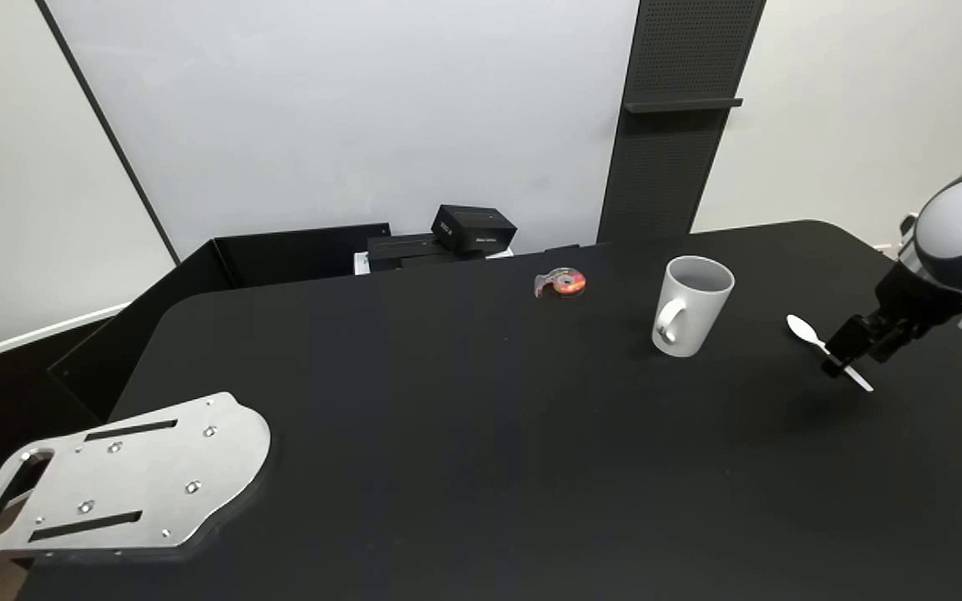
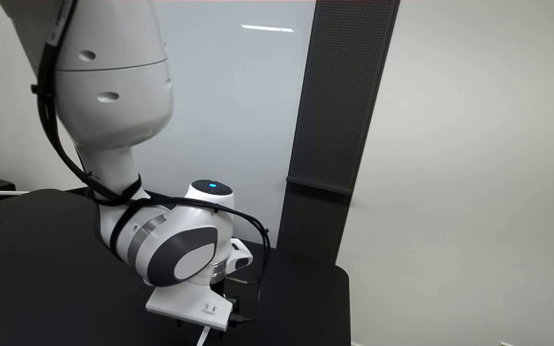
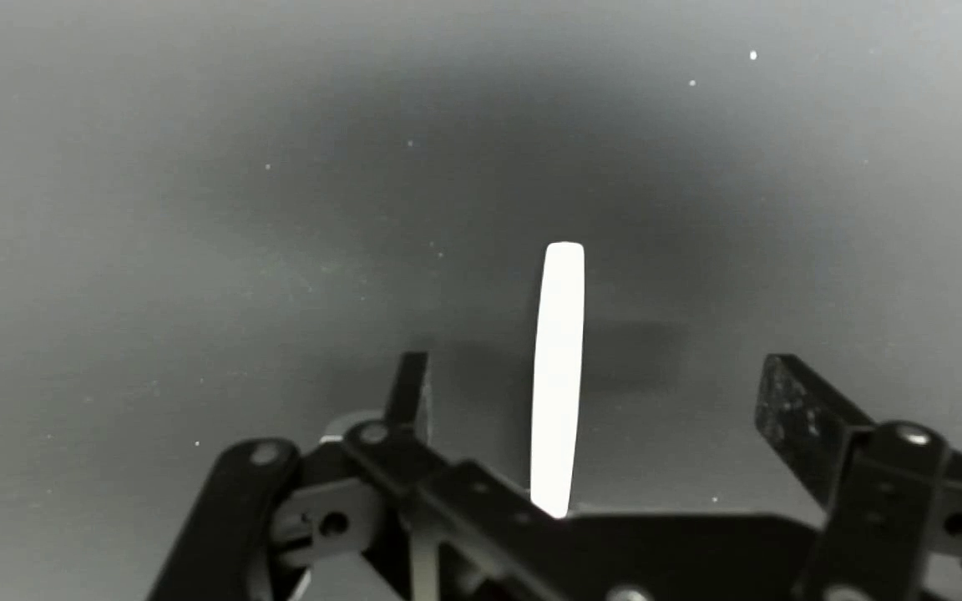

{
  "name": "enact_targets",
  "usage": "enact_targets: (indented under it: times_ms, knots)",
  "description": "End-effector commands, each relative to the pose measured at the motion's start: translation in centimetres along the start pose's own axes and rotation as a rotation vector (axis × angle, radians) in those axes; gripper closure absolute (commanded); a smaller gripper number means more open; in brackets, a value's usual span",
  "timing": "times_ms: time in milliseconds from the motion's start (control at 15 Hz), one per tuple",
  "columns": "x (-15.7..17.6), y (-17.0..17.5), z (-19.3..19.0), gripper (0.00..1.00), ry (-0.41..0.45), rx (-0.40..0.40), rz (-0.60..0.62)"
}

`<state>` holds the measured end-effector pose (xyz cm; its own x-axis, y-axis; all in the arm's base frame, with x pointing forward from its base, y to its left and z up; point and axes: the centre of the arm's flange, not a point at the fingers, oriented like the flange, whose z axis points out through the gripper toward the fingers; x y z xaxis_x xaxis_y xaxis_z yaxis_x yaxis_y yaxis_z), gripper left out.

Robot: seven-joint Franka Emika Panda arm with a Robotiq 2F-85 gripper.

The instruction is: Put the white spoon in the white mug

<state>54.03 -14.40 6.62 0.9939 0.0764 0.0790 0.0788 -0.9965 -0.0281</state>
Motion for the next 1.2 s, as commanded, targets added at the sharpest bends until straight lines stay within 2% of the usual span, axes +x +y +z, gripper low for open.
enact_targets:
  times_ms: [0, 667, 800, 1000, 1133]
  knots:
    - [0.4, 0.3, 0.9, 0.25, 0.007, -0.006, 0.018]
    - [0.9, 1.0, 0.6, 0.95, -0.001, -0.025, 0.052]
    - [1.2, 1.3, 0.2, 1.00, -0.011, -0.025, 0.068]
    - [2.4, 1.8, -0.9, 0.96, -0.047, -0.034, 0.132]
    - [4.1, 2.0, -2.4, 0.96, -0.072, -0.042, 0.236]
